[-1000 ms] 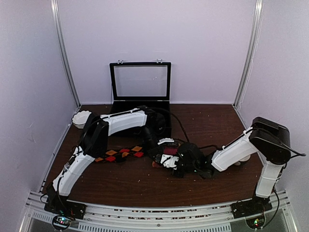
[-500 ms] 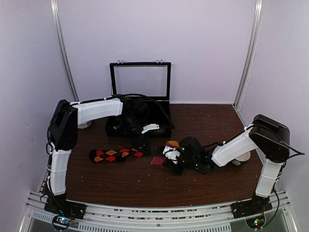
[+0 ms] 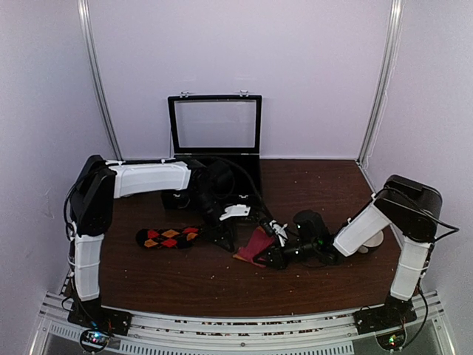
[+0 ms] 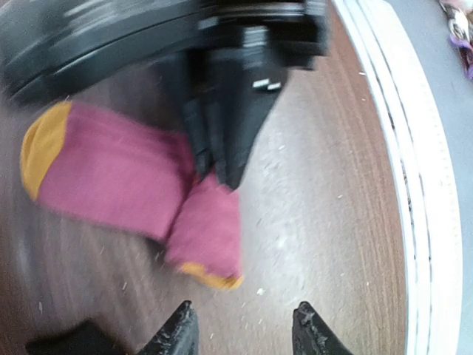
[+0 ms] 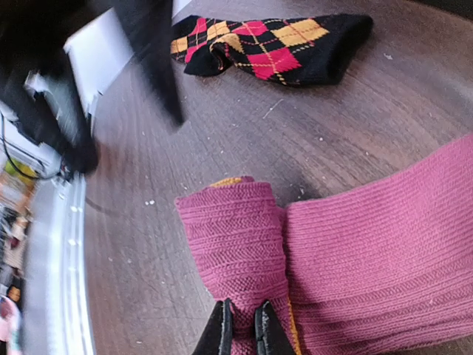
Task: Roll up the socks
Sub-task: Roll the sock at the center of the board.
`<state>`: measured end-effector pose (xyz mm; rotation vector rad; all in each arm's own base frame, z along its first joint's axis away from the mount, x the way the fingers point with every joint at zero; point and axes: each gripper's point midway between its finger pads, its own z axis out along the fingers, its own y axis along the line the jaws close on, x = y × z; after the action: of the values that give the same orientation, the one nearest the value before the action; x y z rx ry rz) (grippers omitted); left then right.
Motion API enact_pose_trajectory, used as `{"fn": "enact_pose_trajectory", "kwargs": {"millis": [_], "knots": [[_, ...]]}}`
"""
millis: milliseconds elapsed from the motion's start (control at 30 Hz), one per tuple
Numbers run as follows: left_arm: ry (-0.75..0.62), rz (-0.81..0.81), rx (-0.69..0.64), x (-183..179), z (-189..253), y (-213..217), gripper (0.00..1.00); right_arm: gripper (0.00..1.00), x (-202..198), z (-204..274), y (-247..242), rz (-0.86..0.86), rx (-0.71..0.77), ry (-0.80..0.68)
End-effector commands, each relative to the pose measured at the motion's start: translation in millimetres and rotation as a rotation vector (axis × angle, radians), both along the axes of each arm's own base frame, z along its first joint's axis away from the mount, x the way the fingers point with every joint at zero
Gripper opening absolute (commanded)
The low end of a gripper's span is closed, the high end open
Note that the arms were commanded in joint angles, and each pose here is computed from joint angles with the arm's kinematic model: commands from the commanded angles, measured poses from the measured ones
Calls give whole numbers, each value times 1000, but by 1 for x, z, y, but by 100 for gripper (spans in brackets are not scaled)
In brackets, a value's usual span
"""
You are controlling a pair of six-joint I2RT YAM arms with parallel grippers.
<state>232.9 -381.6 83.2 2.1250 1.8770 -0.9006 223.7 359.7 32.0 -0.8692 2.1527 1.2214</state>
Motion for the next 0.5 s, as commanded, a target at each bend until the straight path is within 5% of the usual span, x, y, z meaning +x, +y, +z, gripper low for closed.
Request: {"fn": "enact_pose_trajectory", "kwargs": {"millis": [0,467], "knots": [[-66,-122,-39,-18,-4,-21,45,0,-28,-57,-31,-50,-126,327],[-234,-162,27,2,-37,-43,46,0,-25,-88,-59,-104,-254,402]]}}
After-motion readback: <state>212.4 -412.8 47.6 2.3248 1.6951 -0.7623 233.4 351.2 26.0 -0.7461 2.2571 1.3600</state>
